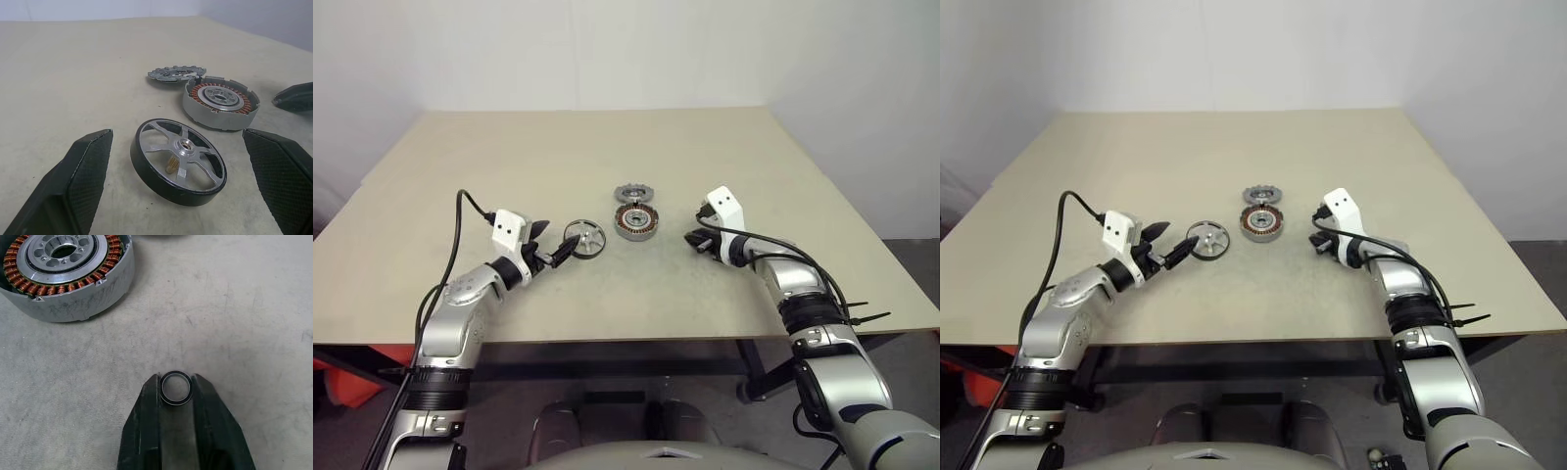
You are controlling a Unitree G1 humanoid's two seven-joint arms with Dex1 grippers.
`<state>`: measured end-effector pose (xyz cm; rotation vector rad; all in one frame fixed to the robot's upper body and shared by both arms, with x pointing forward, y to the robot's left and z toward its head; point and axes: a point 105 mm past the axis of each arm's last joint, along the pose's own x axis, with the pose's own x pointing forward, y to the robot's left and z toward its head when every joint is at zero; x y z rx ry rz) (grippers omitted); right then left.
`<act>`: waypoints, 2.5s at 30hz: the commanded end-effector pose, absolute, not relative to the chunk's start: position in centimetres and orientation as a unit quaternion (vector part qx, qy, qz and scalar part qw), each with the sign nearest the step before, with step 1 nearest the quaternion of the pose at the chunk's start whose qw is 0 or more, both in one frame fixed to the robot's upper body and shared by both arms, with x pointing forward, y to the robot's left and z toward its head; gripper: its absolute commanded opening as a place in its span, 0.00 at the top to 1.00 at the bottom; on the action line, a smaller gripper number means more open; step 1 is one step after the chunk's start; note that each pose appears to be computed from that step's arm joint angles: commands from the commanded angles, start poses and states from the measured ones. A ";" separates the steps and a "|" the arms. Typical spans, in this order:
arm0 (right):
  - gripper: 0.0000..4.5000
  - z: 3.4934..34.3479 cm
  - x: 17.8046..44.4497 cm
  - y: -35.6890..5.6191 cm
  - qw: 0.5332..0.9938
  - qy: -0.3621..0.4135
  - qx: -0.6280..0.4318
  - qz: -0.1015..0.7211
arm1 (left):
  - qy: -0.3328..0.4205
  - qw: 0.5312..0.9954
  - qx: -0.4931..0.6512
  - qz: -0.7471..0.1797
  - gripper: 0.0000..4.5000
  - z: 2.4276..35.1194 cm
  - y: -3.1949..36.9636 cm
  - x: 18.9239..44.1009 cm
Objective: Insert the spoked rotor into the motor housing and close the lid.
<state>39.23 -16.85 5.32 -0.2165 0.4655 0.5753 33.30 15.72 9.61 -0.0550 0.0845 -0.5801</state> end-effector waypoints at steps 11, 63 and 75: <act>0.88 9.8 39.9 -20.3 0.938 0.191 -0.188 0.221 | 0.013 0.957 -0.011 -0.289 0.00 11.2 15.5 33.6; 0.42 12.7 38.1 -8.9 0.669 0.075 -0.483 0.560 | 0.011 0.956 -0.008 -0.294 0.00 11.0 14.8 33.9; 0.42 10.8 40.7 -8.1 0.652 0.117 -0.499 0.558 | 0.008 0.963 -0.002 -0.270 0.00 10.9 15.8 33.3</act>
